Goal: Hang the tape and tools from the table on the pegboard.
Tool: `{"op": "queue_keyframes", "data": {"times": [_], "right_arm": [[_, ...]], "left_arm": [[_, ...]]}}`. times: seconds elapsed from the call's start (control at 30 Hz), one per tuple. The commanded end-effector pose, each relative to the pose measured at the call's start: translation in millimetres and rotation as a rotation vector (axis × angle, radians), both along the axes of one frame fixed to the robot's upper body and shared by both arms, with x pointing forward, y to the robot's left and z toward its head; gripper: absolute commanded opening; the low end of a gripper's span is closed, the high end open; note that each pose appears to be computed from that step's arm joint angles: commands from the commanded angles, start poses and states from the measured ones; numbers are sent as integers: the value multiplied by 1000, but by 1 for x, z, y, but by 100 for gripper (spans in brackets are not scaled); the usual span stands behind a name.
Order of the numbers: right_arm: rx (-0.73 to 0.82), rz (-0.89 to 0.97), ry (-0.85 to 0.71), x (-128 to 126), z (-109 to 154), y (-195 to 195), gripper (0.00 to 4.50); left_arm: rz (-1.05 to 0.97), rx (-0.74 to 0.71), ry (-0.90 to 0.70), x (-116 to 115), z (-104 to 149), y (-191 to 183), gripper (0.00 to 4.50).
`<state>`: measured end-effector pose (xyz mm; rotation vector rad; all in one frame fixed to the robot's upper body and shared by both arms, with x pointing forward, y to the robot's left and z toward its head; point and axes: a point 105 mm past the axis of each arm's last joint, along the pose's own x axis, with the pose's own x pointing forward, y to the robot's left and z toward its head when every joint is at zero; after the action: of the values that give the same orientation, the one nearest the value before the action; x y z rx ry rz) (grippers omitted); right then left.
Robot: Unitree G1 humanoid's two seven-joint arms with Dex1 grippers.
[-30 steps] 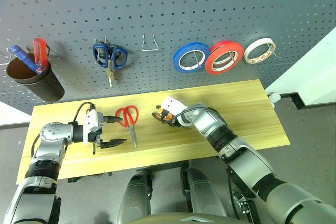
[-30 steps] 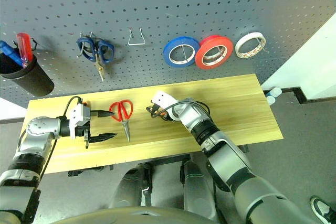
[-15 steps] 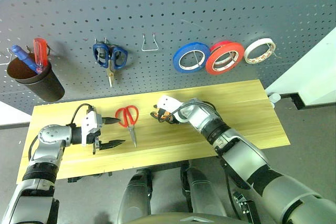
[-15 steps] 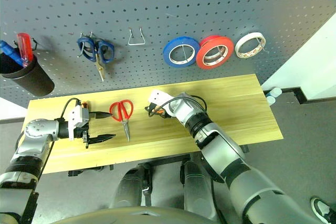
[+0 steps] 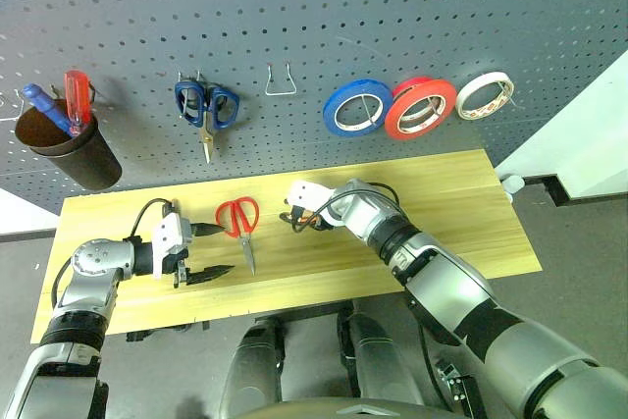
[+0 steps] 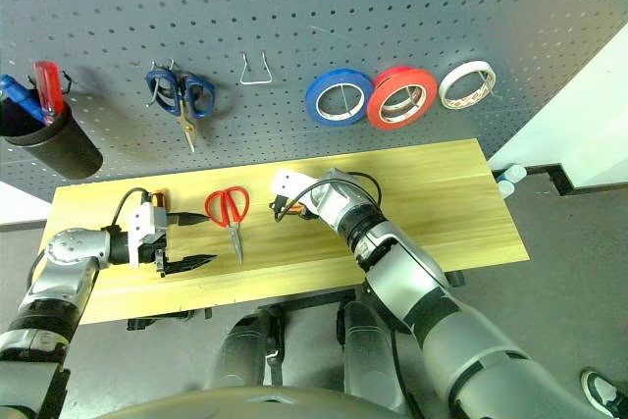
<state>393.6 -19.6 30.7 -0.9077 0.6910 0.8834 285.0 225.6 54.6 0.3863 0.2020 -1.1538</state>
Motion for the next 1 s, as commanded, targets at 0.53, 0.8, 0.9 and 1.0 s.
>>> {"op": "queue_keyframes", "data": {"times": [0.53, 0.8, 0.9, 1.0], "right_arm": [[780, 122, 124, -96, 140, -22, 206], [974, 134, -42, -90, 198, -38, 206], [1018, 137, -87, -84, 211, -36, 206], [1064, 106, -147, -72, 226, -33, 206]], "left_arm": [[-17, -338, -120, -45, 93, -5, 450], [78, -454, -285, -50, 133, -10, 450], [107, -472, -303, -52, 138, -7, 450], [133, -510, -327, -53, 149, -4, 450]]}}
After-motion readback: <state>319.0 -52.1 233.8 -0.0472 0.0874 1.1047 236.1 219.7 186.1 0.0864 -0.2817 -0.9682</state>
